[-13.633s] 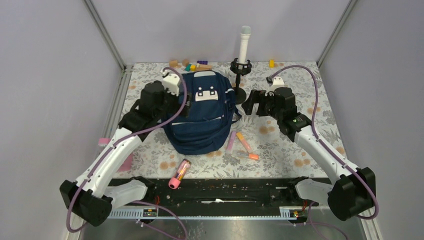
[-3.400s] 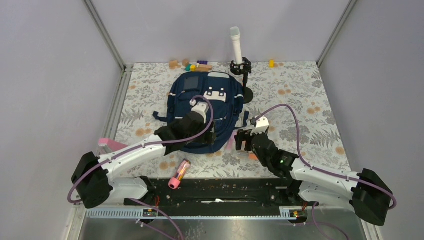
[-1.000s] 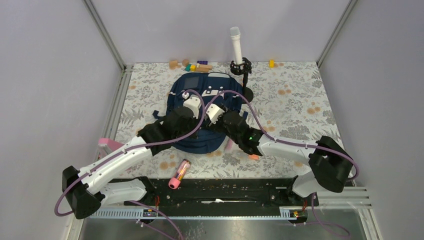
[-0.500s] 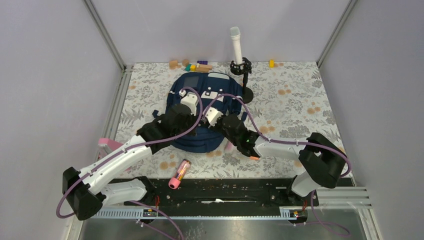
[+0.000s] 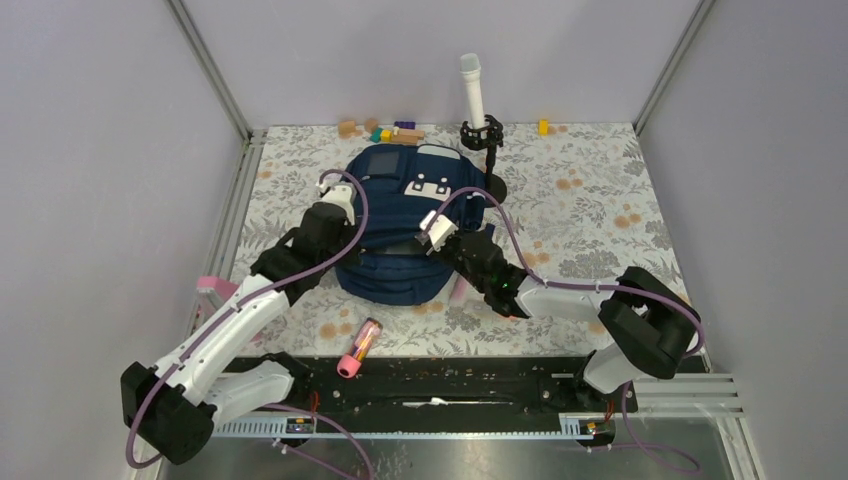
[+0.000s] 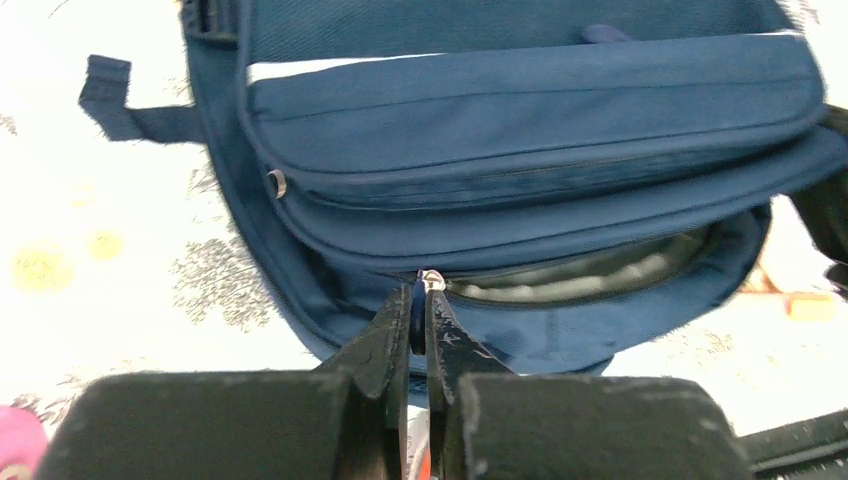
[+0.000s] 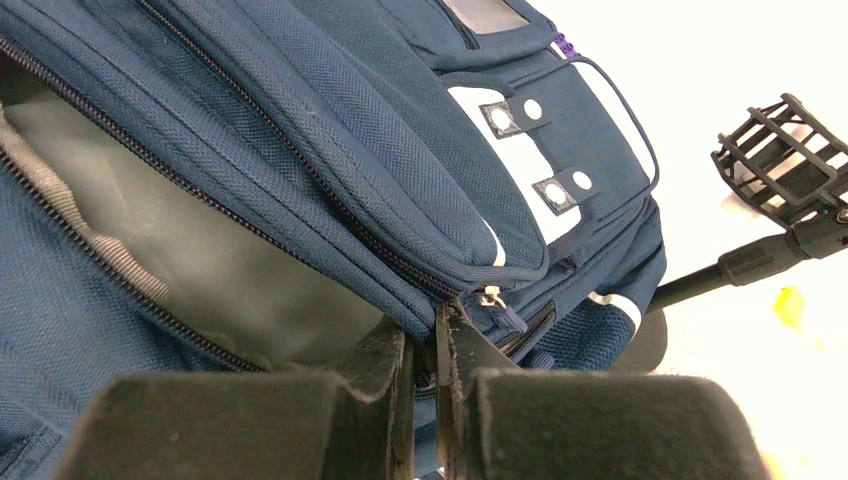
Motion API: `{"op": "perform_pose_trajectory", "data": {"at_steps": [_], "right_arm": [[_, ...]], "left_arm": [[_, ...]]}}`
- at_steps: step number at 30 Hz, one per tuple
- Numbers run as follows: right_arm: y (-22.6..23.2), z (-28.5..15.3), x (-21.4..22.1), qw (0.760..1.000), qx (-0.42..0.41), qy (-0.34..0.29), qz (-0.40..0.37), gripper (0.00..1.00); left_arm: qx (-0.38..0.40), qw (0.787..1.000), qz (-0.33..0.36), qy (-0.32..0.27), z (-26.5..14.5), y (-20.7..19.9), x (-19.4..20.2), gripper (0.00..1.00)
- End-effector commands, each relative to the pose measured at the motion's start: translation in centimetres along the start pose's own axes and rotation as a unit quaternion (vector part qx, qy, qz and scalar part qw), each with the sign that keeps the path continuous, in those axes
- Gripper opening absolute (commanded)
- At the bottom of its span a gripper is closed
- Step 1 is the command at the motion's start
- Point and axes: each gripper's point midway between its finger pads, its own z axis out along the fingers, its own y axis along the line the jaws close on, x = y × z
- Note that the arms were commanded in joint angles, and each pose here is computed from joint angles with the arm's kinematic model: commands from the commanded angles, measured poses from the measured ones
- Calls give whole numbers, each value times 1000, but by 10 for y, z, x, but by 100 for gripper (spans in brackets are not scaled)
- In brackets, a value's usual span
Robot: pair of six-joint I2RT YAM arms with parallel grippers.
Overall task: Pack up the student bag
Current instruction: Unzip the student bag at the center of the board.
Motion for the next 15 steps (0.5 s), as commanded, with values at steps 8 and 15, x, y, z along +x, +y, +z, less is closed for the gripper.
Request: {"op": "perform_pose_trajectory", "data": {"at_steps": [8, 15], "right_arm": [[-43, -8, -40, 991, 48, -83, 90, 0], [-44, -10, -40, 990, 42, -87, 101, 0]], "left_arm": [[-162, 979, -107, -64, 7, 91, -2, 0], [-192, 965, -138, -116, 23, 118, -22, 0]]}}
